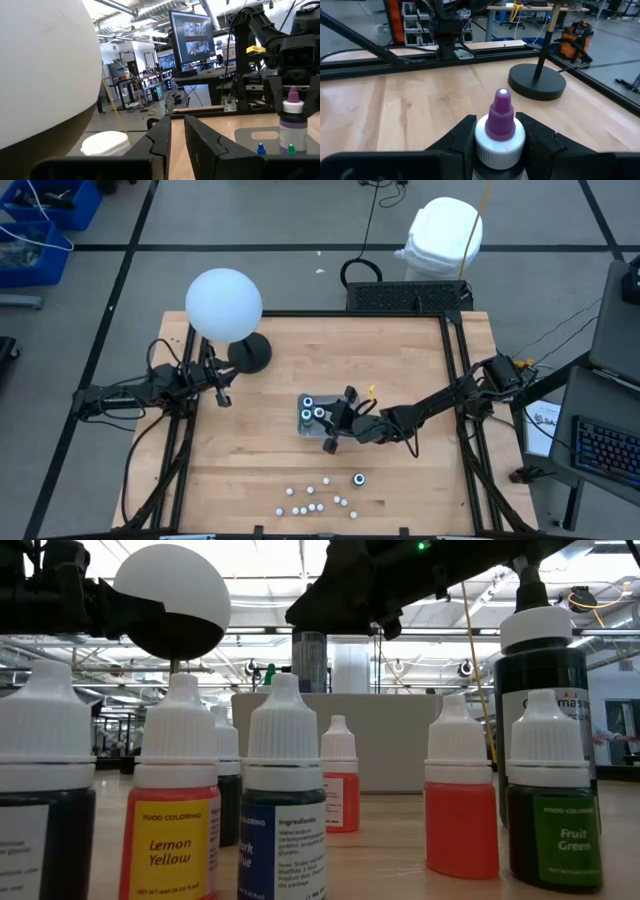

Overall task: Pick & Place food coloring
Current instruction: Put the large violet food coloring bottle into the gray bin

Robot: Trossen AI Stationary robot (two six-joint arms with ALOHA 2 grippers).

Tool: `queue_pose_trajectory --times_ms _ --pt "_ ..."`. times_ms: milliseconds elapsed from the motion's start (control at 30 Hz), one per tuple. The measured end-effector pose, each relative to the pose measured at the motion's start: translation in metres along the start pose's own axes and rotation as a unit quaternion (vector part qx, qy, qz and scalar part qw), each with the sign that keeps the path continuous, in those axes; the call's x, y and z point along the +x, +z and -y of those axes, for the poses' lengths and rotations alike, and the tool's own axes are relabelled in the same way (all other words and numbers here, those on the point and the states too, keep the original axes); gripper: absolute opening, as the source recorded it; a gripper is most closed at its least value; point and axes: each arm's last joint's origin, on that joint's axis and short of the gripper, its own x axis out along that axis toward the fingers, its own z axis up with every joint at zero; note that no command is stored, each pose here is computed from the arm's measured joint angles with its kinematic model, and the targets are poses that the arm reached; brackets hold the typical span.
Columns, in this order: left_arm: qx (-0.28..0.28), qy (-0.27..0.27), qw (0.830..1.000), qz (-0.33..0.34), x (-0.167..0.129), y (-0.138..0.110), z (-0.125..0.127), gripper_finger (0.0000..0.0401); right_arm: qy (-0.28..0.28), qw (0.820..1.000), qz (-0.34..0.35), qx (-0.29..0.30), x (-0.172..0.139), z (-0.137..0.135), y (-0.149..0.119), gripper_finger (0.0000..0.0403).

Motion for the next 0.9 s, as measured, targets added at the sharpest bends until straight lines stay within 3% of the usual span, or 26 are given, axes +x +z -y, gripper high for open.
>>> queue_pose_trajectory --times_ms 467,900 --pt "-0.003 0.0 1.0 0.0 0.0 0.0 0.0 0.0063 -0.001 1.0 -0.025 -0.008 -0.002 -0.001 -0.006 0.0121" --pt "0.001 0.0 1.0 0.001 0.0 0.0 0.0 0.0063 0.0 0.999 0.001 0.041 -0.01 0.013 -0.032 0.0121"
